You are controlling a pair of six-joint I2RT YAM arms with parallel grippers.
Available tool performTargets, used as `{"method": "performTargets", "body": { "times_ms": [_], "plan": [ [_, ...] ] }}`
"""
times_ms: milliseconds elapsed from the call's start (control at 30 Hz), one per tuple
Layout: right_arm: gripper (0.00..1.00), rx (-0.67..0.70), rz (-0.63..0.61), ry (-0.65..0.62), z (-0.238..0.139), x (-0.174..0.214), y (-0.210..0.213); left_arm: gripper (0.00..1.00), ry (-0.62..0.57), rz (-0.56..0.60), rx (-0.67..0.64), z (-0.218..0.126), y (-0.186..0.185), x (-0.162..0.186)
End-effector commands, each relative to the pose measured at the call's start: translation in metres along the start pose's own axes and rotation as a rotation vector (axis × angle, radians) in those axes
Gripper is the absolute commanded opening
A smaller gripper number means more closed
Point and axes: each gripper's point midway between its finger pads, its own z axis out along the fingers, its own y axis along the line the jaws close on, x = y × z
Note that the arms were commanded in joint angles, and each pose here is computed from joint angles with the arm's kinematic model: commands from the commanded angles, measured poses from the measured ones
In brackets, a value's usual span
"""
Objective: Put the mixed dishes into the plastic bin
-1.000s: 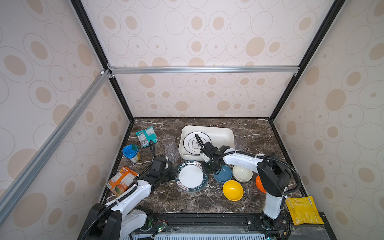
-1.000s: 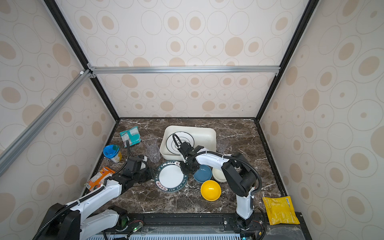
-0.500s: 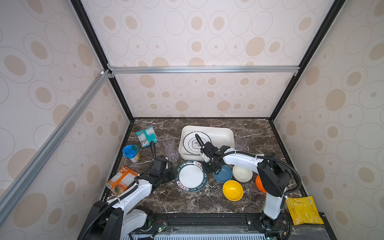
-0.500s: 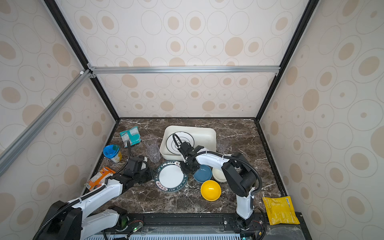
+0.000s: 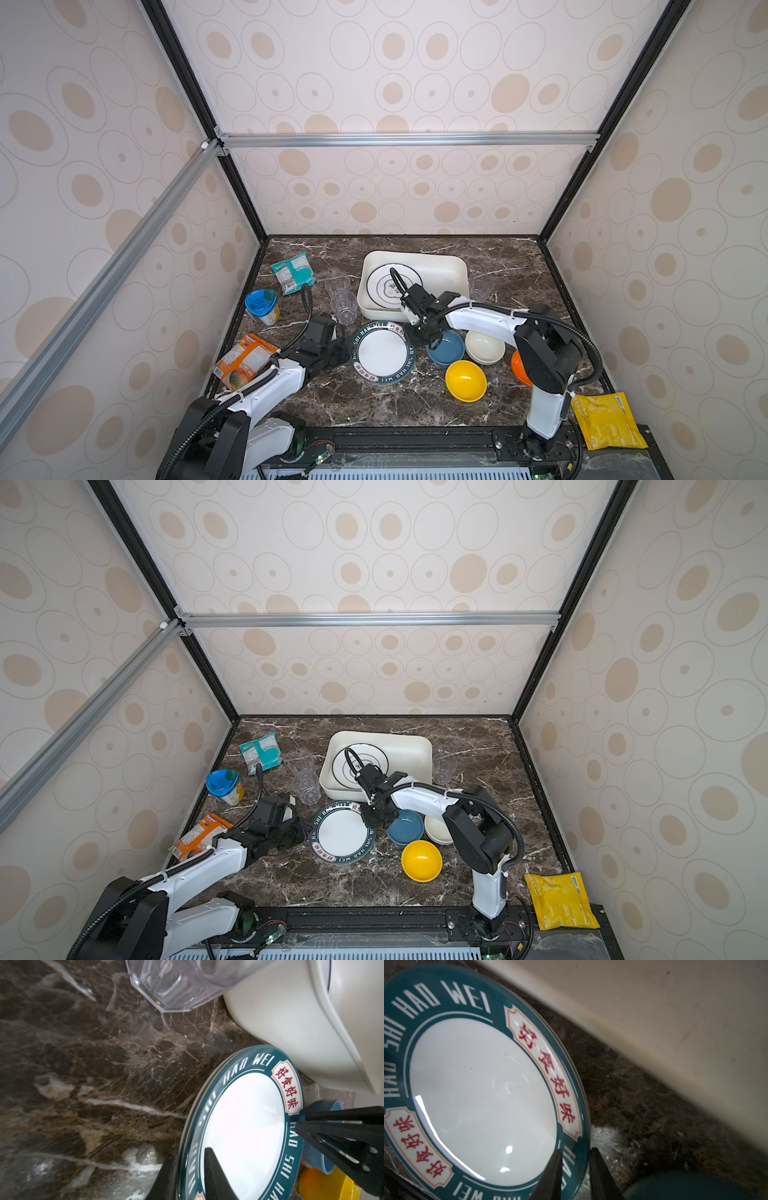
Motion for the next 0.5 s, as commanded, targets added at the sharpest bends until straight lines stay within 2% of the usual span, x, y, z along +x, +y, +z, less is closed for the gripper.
{"method": "performTargets", "body": {
  "times_ms": [0,100,233,467],
  "plan": [
    [0.24,-0.010,-0.019,-0.024,-0.0120,-0.0016,0.0076,0.23,0.005,-0.001,0.021,0.0013,-0.0048,0.0009],
    [0.22,-0.011,-0.022,-0.024,-0.0136,-0.0032,0.0086,0.23,0.004,0.001,0.025,0.0014,-0.0058,0.0005],
    [0.30,-0.004,-0.023,-0.012,-0.0118,-0.0023,0.0086,0.23,0.004,0.001,0.027,0.0018,-0.0065,0.0004],
    [0.35,0.015,-0.019,-0.035,-0.0169,-0.0044,0.0054,0.23,0.005,0.003,0.026,0.0013,-0.0067,0.0003]
  ]
}}
